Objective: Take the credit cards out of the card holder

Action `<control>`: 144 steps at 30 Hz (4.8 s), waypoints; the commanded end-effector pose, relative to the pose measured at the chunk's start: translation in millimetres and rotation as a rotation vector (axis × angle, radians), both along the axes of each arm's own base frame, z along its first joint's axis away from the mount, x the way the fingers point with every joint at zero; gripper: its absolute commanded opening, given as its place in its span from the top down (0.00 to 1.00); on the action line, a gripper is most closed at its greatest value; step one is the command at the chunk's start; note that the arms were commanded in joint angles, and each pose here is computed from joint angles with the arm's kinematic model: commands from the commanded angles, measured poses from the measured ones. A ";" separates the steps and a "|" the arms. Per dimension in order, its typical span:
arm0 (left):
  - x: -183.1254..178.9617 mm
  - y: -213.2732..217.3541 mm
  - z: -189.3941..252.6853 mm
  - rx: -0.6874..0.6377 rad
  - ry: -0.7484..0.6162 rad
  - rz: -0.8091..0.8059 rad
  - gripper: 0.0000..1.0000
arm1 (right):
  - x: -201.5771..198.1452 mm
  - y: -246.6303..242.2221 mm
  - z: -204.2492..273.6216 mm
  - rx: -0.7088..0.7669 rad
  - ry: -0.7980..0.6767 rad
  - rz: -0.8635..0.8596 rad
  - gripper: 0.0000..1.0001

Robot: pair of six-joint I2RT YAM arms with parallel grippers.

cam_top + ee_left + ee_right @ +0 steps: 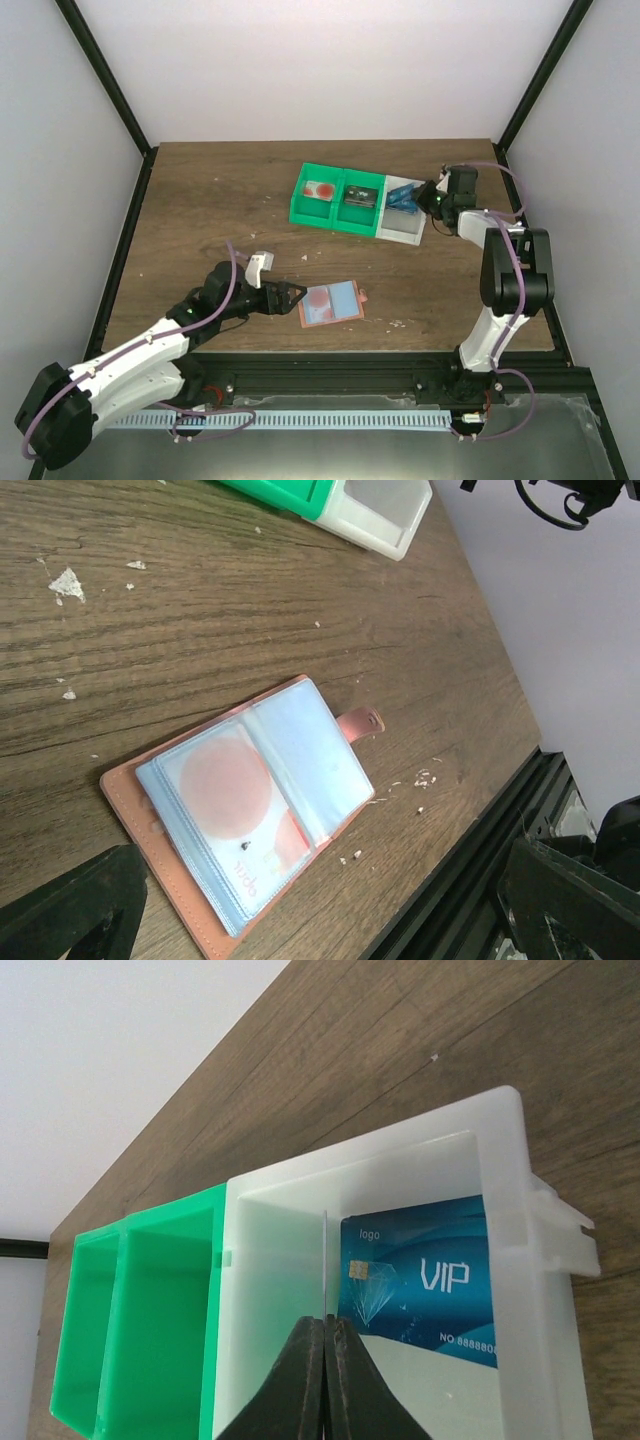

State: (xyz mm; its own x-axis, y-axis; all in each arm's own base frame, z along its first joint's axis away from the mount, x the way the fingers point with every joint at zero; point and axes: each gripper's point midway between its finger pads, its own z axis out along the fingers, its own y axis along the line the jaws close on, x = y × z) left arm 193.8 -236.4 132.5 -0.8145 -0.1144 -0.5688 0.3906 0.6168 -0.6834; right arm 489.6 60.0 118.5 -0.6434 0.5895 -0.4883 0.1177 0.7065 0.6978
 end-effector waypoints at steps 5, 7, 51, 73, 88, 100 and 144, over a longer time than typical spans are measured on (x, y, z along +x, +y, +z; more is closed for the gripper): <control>0.6 0.4 2.5 -0.008 0.000 0.003 0.00 | 18.1 -1.1 6.8 0.022 -0.056 0.009 1.00; 0.4 0.4 4.0 -0.011 -0.002 0.003 0.00 | 19.7 -0.6 5.1 0.029 -0.052 0.008 1.00; -8.2 7.1 -6.6 -0.005 0.047 0.015 0.00 | 23.2 -18.7 39.9 -0.088 -0.057 -0.054 0.67; 6.8 -15.9 -14.8 -0.039 0.111 -0.001 0.04 | -116.0 47.6 62.4 -0.079 -0.033 0.219 0.63; 4.1 -31.4 -28.3 -0.144 0.212 -0.022 0.03 | -215.4 127.5 -2.5 -0.073 0.068 0.455 0.61; 3.2 -27.1 -38.6 -0.123 0.236 0.002 0.03 | -245.6 165.8 -61.7 -0.137 0.202 0.613 0.61; -3.2 -27.0 -37.1 -0.276 0.278 -0.017 0.00 | -267.3 237.7 -38.5 -0.006 0.244 0.666 0.62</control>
